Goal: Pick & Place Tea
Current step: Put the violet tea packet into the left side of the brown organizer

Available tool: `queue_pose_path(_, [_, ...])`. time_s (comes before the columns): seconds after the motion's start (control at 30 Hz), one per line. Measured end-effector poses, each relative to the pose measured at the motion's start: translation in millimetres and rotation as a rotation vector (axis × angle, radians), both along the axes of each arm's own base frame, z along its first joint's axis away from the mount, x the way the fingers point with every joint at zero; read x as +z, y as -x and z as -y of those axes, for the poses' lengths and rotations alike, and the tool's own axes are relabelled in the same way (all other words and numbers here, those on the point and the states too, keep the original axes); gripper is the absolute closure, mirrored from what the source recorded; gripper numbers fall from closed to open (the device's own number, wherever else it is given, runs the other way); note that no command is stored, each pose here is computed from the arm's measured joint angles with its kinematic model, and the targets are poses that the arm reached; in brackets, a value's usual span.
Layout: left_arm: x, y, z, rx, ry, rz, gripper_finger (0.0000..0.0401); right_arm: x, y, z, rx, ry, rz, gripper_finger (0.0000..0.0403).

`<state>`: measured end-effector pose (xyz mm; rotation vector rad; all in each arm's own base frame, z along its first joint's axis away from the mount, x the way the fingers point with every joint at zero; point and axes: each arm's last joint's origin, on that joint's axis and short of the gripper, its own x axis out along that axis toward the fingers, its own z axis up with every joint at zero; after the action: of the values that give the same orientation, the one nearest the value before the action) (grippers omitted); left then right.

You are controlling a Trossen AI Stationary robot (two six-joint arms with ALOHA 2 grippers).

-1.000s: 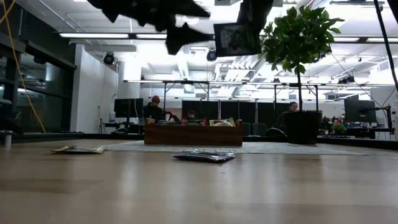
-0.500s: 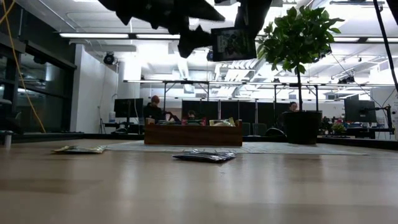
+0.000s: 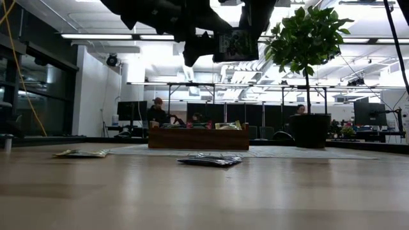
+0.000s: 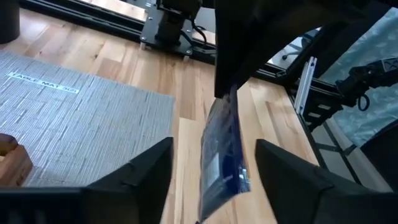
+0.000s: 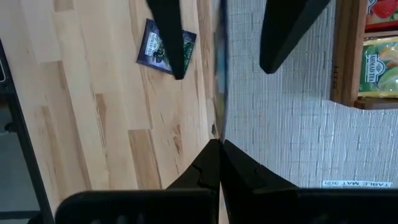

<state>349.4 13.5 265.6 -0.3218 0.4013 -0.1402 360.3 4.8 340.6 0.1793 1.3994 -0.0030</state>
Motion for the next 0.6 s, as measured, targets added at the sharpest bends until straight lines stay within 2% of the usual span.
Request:
queue_pose_path(0.17, [-1.5,0.6,0.2,-0.001,0.001,-0.017,0.0261,0.1,-0.4,0.0,0.000,0.000,0.004,0.0403])
queue_pose_path(0.33, [-5.7,2.5,0.1,-0.003,-0.004,-0.062,0.0376,0.1,-0.7,0.0,-0.007,-0.001,0.007,0.0403])
queue_pose_path(0.37, [-6.0,2.7,0.1,0.001,-0.006,-0.066,0.0388,0.1,-0.8,0.0,-0.007,-0.001,0.008,0.0403])
queue_pose_path(0.6, [-6.0,2.7,-0.7,0.021,-0.030,-0.065,0.0396,0.0,-0.9,0.2,-0.024,0.002,0.006,0.0402])
